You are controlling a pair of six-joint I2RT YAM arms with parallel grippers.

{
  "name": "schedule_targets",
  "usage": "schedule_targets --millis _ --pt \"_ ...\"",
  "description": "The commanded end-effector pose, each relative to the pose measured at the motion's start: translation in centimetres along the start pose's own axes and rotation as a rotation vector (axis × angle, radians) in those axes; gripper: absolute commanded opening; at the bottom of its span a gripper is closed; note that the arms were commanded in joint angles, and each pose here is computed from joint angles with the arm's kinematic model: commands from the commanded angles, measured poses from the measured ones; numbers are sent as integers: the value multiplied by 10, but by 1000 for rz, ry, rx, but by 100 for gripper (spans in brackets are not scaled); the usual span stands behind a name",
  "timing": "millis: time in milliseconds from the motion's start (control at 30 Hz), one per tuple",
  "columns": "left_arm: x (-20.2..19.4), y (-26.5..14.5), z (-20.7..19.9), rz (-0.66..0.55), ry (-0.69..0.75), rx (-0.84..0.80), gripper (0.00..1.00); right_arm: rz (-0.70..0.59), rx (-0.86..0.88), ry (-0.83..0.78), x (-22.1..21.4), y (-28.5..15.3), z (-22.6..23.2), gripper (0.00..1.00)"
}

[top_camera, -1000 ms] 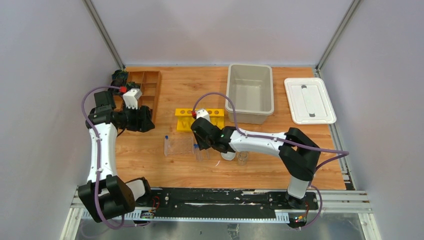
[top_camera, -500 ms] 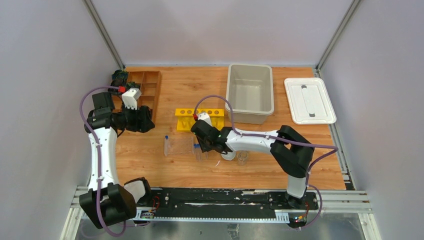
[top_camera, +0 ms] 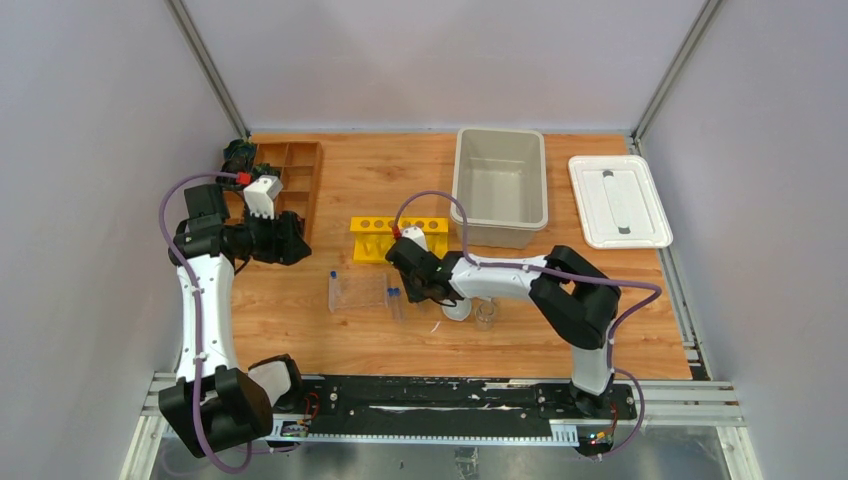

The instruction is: Organize the chemistry lab equipment

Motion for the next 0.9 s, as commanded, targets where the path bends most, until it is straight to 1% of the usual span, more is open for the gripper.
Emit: schedule_targets --millis 0,67,267,400,533,633,733,867 --pt "17 -10 -6 -59 16 -16 69 62 -43 37 -15 5 -22 8" --pt "18 -10 -10 -67 16 -36 69 25 -22 45 -2 -7 -18 0" --pt "23 -17 -31 -123 34 -121 69 -135 159 86 60 -69 22 0" --pt "27 -22 -49 -181 53 -206 68 -302 324 106 105 -117 61 0" --pt "33 -27 -67 -232 51 -296 65 -459 480 134 139 -150 99 0" --pt "38 -34 -78 -267 48 -350 62 -537 561 145 154 -165 125 0" --pt "41 -38 -86 -288 46 -383 60 -580 628 149 162 -173 151 0" --pt "40 -40 -93 -295 58 -405 59 -641 699 174 171 -185 175 0"
Point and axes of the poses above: each gripper's point midway between its finger pads, its own y axis out along the fingers, its own z axis along the line the jaws close on, x = y × z, the point moved 2 cm from there along -y, back along the fingers, and after that the axes turned 9 degrees about y, right-handed, at the moved point
